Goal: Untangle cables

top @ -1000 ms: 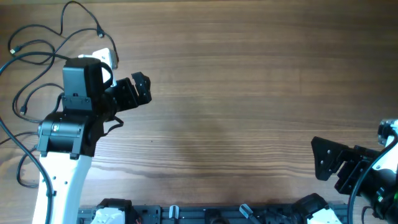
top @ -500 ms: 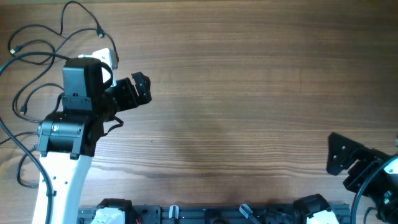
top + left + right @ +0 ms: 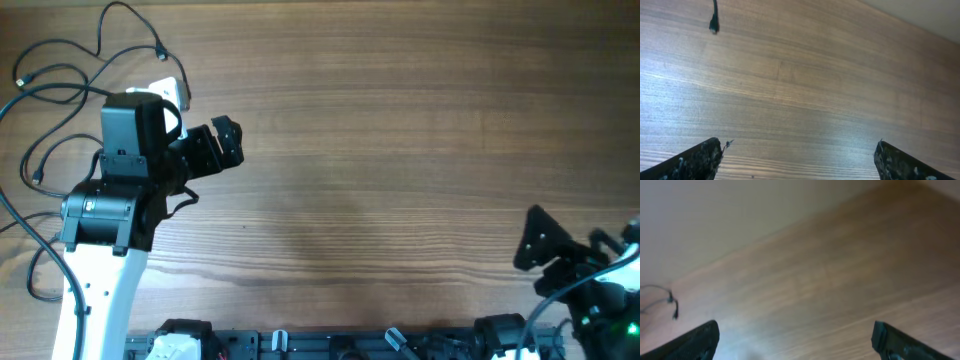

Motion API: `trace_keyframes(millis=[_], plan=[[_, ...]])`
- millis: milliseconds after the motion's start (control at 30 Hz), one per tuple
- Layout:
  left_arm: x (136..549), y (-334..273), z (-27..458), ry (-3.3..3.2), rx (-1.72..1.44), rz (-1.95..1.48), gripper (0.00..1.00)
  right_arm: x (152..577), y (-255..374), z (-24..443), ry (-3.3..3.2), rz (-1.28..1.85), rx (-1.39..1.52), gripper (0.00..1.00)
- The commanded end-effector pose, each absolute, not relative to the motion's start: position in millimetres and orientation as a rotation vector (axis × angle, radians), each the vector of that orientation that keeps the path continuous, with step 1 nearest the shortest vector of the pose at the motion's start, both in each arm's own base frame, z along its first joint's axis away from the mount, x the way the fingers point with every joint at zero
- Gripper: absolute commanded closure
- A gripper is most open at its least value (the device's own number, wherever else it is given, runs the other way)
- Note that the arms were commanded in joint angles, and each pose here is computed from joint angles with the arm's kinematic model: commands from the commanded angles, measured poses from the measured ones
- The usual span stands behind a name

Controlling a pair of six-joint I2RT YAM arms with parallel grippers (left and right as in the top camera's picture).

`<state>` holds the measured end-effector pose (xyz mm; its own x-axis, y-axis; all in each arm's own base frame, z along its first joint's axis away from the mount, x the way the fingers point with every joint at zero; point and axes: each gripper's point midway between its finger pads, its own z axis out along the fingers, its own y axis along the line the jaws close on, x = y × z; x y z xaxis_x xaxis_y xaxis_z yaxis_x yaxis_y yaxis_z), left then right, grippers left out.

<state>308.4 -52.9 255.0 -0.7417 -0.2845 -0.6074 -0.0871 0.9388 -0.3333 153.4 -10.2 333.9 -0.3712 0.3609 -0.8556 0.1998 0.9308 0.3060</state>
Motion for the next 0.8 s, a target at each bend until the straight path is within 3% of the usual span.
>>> trace_keyframes(millis=[0,300,767], plan=[[309.2,-52.9,253.6,2.4,-0.251,-0.358,0.0,166.3,-4.7,307.4,1.936,0.159,0.299,0.0],[309.1,-52.8,253.5,2.4,-0.251,-0.358,0.0,203.1,21.8,249.9,1.803,0.138,-0.062,0.0],[309.1,-52.8,253.5,2.4,-0.251,-0.358,0.0,229.5,25.4,208.4,1.611,0.145,-0.093,0.0]])
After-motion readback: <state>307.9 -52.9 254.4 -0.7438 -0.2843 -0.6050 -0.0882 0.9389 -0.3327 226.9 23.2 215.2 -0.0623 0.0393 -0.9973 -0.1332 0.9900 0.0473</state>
